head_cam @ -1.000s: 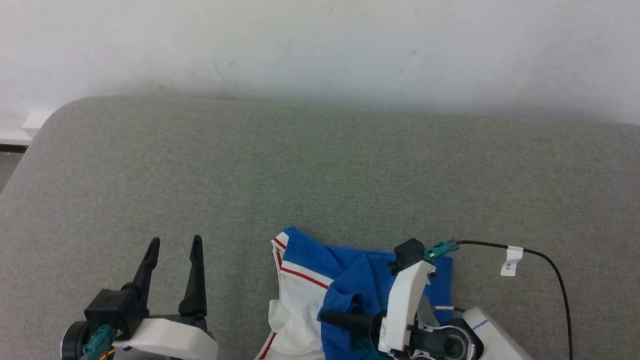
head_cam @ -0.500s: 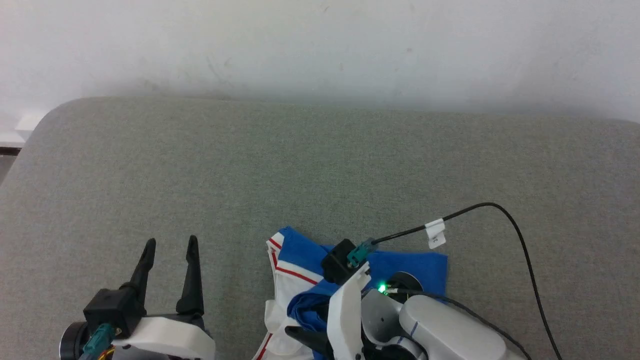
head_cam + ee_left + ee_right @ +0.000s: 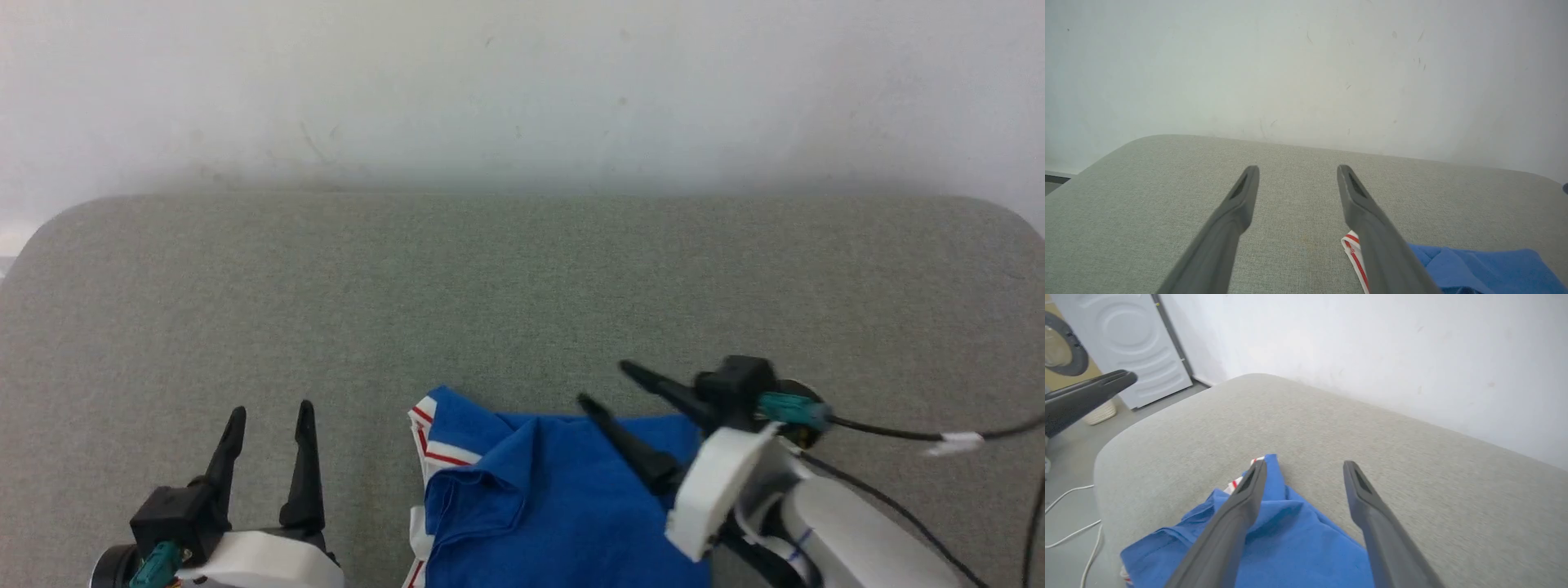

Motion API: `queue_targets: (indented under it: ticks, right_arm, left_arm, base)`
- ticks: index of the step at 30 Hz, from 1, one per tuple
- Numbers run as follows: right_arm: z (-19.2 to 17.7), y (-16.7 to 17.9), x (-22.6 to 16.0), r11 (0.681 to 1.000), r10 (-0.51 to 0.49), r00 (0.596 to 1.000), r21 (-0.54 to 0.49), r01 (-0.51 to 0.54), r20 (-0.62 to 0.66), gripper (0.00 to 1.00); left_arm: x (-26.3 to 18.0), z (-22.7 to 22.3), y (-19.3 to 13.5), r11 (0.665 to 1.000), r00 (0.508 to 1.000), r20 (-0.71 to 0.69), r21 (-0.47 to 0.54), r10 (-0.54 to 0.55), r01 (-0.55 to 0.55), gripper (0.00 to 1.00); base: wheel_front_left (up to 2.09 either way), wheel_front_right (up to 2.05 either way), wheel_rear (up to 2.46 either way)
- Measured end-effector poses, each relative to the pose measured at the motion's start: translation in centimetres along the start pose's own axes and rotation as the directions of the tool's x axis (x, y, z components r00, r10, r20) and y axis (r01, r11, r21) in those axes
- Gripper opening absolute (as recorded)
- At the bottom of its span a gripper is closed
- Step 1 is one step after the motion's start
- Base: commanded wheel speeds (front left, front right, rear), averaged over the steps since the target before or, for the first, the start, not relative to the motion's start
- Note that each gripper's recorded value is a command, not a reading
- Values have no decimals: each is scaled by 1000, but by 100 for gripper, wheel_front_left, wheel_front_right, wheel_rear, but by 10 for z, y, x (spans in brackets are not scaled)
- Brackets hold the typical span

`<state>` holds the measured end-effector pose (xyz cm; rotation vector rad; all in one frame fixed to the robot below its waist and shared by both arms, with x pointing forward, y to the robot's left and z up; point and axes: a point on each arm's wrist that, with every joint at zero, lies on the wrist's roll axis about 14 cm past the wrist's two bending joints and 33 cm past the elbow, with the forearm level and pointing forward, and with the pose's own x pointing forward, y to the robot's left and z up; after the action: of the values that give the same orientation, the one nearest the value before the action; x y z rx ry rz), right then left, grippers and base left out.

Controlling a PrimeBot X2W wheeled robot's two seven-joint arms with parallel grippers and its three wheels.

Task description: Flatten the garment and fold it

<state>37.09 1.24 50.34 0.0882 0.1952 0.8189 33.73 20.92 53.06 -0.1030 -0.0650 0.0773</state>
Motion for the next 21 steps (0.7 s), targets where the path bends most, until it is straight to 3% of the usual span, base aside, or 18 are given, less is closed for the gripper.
queue_targets:
  ticks: [5, 10, 18, 21]
  right_arm:
    - [21, -67, -57, 964, -263, 948, 10, 265, 177, 100]
    - [35, -111, -123, 872, -474, 837, 11, 490, 273, 100]
    - [27, -119, -190, 737, -667, 697, 94, 670, 263, 100]
    - [4, -132, -216, 650, -760, 629, 209, 730, 166, 100]
  left_arm:
    - [-2, -2, -5, 1000, 1000, -7, -1, -10, 10, 100]
    - [0, 0, -10, 1000, 1000, 4, 0, -26, 26, 100]
    - [-1, 0, -10, 999, 999, 6, 9, -31, 31, 100]
    - [0, -1, -7, 1000, 1000, 6, 10, -23, 23, 100]
  base:
    - [0, 0, 0]
    - [0, 0, 0]
    - [0, 0, 0]
    - [0, 0, 0]
